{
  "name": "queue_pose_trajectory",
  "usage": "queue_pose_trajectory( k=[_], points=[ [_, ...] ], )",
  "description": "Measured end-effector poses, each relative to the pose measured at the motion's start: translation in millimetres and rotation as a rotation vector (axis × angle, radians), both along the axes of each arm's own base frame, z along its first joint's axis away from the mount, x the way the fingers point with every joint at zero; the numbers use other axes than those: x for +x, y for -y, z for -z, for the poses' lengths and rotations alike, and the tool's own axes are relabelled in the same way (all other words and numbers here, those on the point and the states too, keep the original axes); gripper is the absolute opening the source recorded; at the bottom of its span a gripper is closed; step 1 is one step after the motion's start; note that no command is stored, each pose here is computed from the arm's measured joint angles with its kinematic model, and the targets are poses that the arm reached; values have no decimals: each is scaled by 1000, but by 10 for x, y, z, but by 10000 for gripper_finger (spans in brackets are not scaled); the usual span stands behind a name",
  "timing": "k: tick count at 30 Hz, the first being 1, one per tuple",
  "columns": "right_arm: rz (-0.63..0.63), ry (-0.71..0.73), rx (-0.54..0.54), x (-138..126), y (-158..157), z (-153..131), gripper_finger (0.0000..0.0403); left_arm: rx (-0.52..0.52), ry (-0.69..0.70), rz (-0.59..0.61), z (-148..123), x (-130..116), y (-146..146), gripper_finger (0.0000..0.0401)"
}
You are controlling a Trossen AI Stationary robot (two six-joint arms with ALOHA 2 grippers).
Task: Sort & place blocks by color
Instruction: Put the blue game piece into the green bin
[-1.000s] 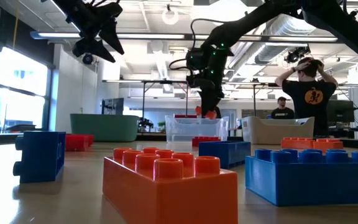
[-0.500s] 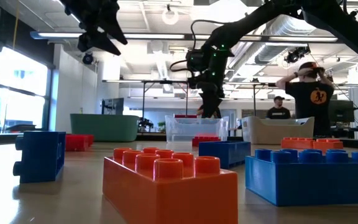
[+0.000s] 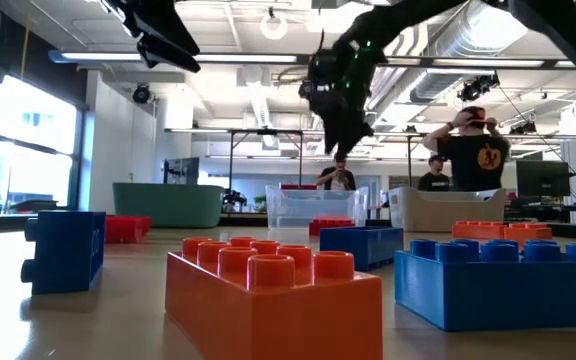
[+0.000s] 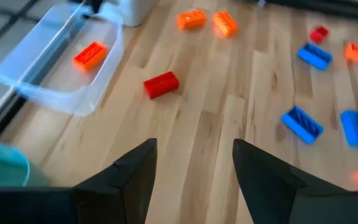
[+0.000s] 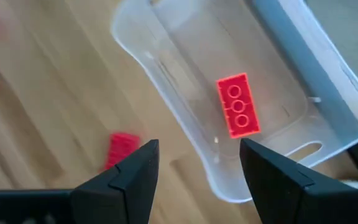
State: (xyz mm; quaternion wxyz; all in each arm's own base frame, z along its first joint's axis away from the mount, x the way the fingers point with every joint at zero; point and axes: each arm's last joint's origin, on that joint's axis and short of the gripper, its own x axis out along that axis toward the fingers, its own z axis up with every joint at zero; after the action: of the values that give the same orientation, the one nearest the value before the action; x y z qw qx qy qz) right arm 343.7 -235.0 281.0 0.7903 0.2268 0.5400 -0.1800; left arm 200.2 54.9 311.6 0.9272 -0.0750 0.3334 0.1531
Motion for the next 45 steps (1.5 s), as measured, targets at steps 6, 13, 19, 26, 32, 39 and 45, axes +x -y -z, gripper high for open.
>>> queue_pose_trajectory(
  k=[6, 13, 19, 26, 32, 39, 45],
  points=[
    [94, 89, 13, 9, -327, -351, 211, 93, -20, 245, -1, 34, 142, 200],
    [171, 133, -3, 80, -774, -591, 211, 217, -47, 497, 41, 115, 308, 200],
    [201, 135, 11, 209, -1136, -610, 211, 237, -103, 696, 195, 279, 520, 200],
    [257, 130, -36, 301, -1460, -611, 211, 238, -192, 853, 436, 467, 808, 200],
    [278, 133, -54, 336, -1626, -612, 211, 243, -214, 939, 633, 640, 1054, 200],
    [302, 137, -51, 346, -1697, -613, 211, 241, -251, 1006, 882, 796, 1269, 200],
    [310, 136, -58, 345, -1695, -613, 211, 227, -310, 1049, 1115, 878, 1423, 200]
  ],
)
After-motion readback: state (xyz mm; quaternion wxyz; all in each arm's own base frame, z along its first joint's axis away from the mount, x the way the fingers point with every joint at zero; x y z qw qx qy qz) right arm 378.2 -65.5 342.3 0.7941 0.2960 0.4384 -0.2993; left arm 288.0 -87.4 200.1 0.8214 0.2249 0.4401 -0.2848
